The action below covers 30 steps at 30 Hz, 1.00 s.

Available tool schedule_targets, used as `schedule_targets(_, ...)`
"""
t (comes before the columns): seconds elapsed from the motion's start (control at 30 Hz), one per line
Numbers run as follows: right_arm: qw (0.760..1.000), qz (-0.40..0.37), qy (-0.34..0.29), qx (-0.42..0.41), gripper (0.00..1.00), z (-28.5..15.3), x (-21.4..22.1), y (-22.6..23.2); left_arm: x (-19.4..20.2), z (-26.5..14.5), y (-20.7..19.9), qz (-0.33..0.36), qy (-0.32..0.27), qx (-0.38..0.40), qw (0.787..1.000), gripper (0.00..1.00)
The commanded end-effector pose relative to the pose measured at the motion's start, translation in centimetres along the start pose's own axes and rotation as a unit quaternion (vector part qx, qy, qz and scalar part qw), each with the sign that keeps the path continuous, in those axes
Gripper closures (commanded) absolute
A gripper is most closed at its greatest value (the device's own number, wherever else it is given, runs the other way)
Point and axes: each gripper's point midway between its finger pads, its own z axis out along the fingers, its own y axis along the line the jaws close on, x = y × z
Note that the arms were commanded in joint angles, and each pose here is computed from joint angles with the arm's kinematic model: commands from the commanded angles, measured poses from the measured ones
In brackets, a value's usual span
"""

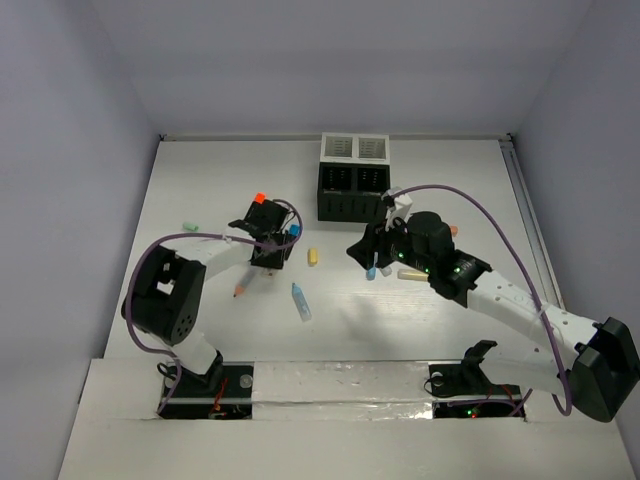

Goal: Sort the stationery into containers
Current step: Pick up the stationery from the center of the board.

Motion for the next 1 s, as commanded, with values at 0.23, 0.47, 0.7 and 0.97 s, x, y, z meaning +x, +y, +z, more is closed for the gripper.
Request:
schedule_targets(0.23, 0.999, -0.003, -0.046, 0.020, 0.42, -0.1, -1.6, -0.7, -13.0, -14.5, -1.9, -0.040, -0.213, 0.058, 0.975, 0.87)
schedule_targets(0.47, 0.995, 0.011, -0.069, 0.072, 0.41, -0.4, -1.7, -2.6, -23.5, -22.3, -7.5, -0.074, -0.371, 0.180, 0.908, 0.83)
schedule_targets(0.7, 0.988, 0.007, -0.092, 0.121, 0.41, -1.3, -2.0, -4.5, -28.5, -19.8, -12.4, -0.070, -0.403, 0.230, 0.883, 0.84)
schedule_targets(0.97, 0.988, 0.007, -0.088, 0.124, 0.41, -0.9, -1.5, -4.8, -29.5, -15.6, -16.4, -0.033, -0.407, 0.250, 0.878, 0.83)
